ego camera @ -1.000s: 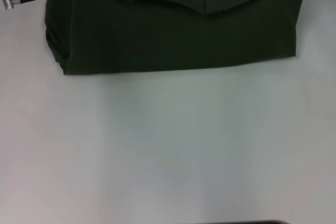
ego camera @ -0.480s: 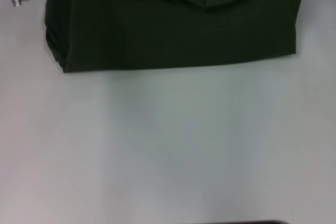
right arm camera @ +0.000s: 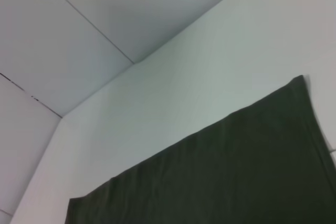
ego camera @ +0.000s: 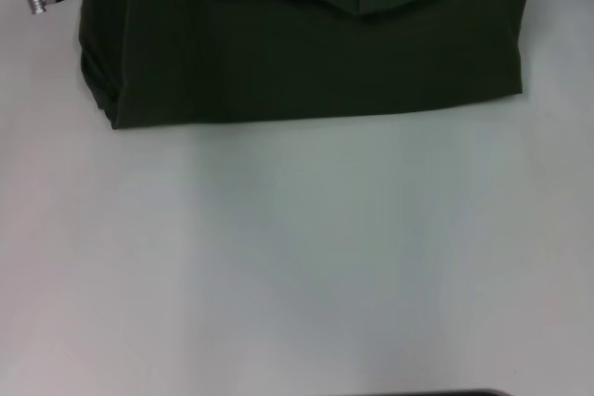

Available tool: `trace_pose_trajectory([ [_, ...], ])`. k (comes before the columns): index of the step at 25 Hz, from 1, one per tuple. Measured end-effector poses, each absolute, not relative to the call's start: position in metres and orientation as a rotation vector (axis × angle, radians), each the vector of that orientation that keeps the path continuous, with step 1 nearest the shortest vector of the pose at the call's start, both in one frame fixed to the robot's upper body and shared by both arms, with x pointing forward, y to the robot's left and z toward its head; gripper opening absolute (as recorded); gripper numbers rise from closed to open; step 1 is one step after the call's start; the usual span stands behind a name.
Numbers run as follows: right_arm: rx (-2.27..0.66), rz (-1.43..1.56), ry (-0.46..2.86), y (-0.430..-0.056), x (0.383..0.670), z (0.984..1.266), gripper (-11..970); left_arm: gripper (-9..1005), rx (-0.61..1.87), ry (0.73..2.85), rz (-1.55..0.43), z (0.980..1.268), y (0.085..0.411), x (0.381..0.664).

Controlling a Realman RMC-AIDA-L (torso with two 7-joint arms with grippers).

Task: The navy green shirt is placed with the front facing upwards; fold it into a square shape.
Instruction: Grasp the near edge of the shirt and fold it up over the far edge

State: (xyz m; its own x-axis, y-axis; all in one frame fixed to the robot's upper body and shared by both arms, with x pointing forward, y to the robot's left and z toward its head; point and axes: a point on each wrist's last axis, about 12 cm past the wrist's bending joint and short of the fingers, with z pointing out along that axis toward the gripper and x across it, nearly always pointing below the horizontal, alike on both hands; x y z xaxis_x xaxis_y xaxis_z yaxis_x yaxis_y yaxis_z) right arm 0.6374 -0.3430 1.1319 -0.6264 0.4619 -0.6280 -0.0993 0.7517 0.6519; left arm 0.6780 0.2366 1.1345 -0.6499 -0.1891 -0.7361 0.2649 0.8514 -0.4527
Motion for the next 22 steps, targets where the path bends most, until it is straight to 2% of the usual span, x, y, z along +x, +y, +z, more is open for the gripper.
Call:
trace_pose_trajectory([
  [8, 0.239, 0.798, 2.134, -0.338, 0.644, 1.129, 3, 50, 0.016, 2.174, -0.677, 1.131, 0.241, 0.677],
  [13, 0.222, 0.782, 2.144, -0.335, 0.648, 1.131, 175, 94, 0.020, 2.179, -0.676, 1.131, 0.243, 0.677],
  [16, 0.218, 0.780, 2.145, -0.334, 0.649, 1.132, 417, 137, 0.030, 2.184, -0.666, 1.129, 0.243, 0.676],
  [17, 0.218, 0.781, 2.146, -0.334, 0.649, 1.132, 421, 152, 0.035, 2.185, -0.660, 1.129, 0.243, 0.677],
  [22, 0.217, 0.790, 2.155, -0.332, 0.648, 1.129, 440, 368, 0.031, 2.184, -0.639, 1.131, 0.246, 0.679],
])
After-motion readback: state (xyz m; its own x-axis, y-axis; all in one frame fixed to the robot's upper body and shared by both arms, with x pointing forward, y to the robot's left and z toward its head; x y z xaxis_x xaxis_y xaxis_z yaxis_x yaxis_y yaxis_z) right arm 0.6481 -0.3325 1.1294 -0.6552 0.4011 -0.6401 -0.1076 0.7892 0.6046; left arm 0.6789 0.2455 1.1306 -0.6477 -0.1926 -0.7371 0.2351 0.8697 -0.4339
